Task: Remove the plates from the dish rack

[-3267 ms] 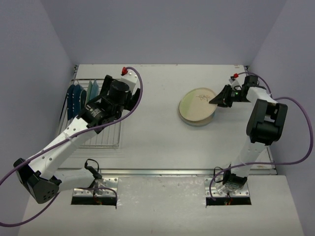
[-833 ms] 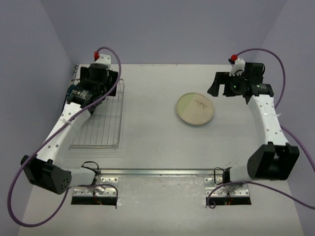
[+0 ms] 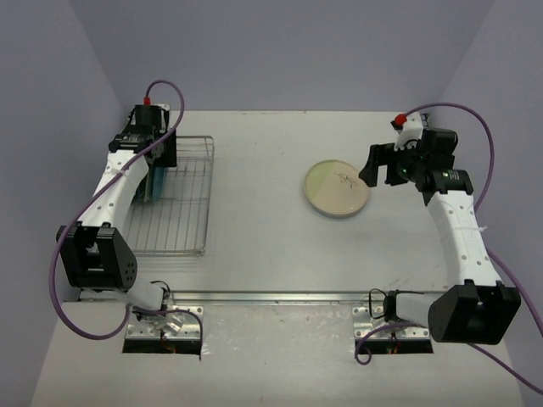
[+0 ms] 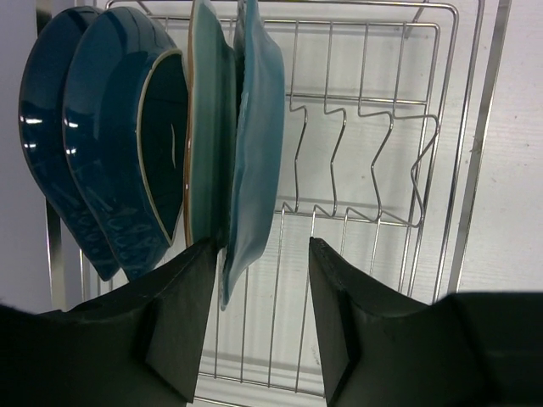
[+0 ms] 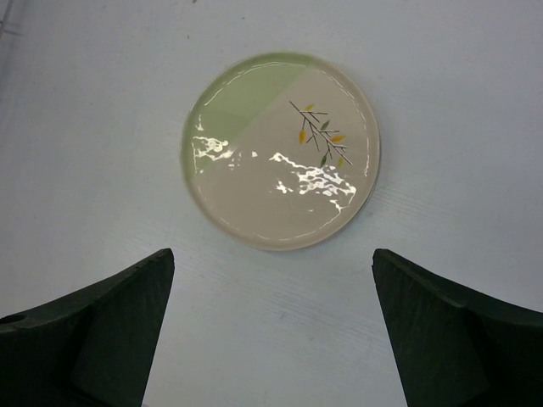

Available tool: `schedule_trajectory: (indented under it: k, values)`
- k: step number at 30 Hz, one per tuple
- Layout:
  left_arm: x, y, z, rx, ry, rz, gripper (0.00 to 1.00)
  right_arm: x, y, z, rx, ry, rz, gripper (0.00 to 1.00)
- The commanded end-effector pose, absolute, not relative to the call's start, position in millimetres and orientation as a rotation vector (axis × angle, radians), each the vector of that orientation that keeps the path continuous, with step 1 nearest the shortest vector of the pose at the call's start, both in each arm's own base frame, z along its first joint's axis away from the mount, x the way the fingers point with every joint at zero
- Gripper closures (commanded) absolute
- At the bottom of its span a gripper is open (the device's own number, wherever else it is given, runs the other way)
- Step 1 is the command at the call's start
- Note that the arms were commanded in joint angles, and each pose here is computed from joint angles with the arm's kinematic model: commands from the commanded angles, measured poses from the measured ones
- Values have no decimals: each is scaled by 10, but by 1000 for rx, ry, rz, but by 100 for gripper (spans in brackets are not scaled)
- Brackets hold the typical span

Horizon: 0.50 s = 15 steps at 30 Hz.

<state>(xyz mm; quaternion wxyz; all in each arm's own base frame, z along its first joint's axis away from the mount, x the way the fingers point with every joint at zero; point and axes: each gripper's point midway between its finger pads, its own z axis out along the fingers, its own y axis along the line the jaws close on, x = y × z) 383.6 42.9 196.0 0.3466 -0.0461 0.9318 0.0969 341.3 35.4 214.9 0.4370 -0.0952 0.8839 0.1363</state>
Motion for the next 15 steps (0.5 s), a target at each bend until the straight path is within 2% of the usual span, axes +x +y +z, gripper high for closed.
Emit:
schedule_trajectory:
  k: [1,4,15]
  values:
    - [3962,406,2018,-134,2379,203,57,3437,362,2243,-262,2149,324,1]
    - [3993,389,1949,-129,2389,184,60,3434,364,2234,-262,2150,326,1]
    - [4046,500,1649,-217,2463,78,61,3402,387,2190,-265,2159,343,1]
